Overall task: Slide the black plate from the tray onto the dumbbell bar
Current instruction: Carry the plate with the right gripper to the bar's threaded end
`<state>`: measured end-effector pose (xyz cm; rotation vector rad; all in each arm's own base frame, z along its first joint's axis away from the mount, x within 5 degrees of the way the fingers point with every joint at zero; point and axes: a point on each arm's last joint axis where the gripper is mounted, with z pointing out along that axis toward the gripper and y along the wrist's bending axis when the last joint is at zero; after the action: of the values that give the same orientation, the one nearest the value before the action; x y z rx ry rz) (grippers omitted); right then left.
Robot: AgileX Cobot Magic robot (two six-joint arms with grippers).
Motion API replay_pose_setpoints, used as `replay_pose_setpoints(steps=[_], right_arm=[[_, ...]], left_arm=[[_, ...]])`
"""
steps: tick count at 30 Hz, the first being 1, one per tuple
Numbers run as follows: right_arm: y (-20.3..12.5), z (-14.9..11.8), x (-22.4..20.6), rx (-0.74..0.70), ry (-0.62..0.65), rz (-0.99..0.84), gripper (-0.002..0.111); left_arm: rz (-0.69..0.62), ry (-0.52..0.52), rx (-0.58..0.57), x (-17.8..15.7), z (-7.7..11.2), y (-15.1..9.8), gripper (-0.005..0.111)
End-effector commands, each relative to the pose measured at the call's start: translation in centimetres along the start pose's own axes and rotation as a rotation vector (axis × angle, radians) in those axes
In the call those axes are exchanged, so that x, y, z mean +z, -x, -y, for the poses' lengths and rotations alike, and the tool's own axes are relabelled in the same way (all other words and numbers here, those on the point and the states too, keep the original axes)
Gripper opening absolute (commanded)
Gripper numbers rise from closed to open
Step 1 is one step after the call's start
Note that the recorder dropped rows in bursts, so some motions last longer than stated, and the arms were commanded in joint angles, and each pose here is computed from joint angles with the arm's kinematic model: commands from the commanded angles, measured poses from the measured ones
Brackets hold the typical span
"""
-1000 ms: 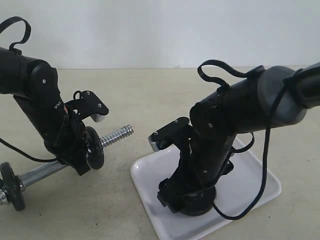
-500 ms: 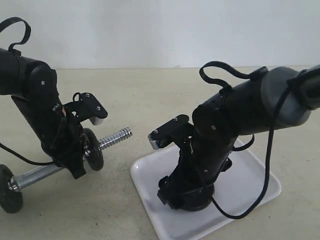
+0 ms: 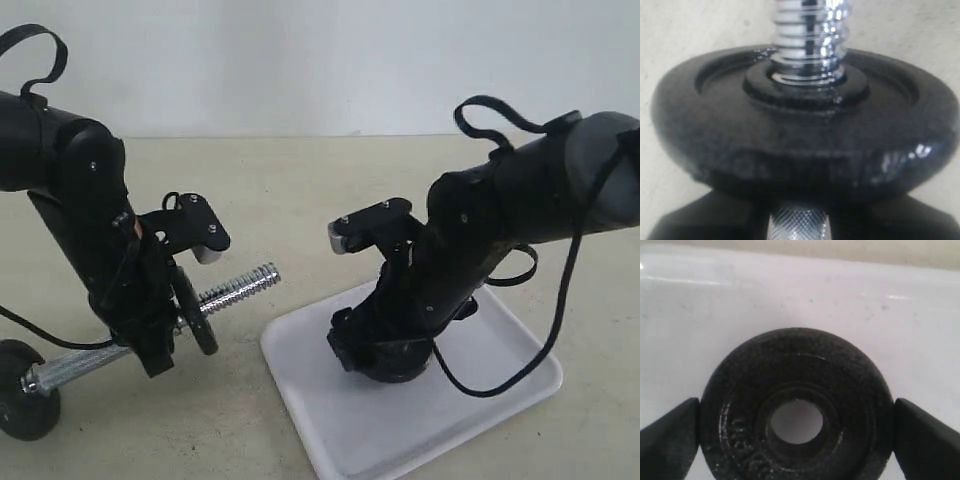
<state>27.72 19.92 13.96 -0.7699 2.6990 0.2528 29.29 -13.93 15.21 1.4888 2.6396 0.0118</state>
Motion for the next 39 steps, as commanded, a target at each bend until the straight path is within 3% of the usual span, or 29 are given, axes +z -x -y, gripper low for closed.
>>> replay_pose_setpoints(steps=[1,10,15,19,25,33,39], right_arm=[[1.6,0.0,-3.4,0.016,0.066,0.166,0.0],[2.6,-0.4,-9.6,0.049,0.154,0.367,0.0],[2.9,-1.2,-10.3,0.06,0.242,0.418,0.0],[3.0,-1.7,-10.5,0.046,0.296,0.431,0.0],[3.0,-0.2,-12.8,0.091,0.382,0.489,0.0],[2.5,1.5,-14.4,0.081,0.659,0.597,0.0],[1.6,2.2,-13.6,0.06,0.658,0.606,0.0]], left_arm=[[0.041,0.017,0.014,-1.6,0.4,0.6,0.004],[0.089,0.022,0.041,-3.8,1.8,1.0,0.004],[0.13,0.036,0.094,-5.7,3.5,1.5,0.004],[0.156,0.046,0.093,-6.7,3.6,1.3,0.004],[0.16,0.038,0.088,-6.7,3.7,1.3,0.004],[0.184,0.027,0.071,-7.3,4.0,1.3,0.004],[0.263,0.011,0.09,-8.8,4.5,1.3,0.004]])
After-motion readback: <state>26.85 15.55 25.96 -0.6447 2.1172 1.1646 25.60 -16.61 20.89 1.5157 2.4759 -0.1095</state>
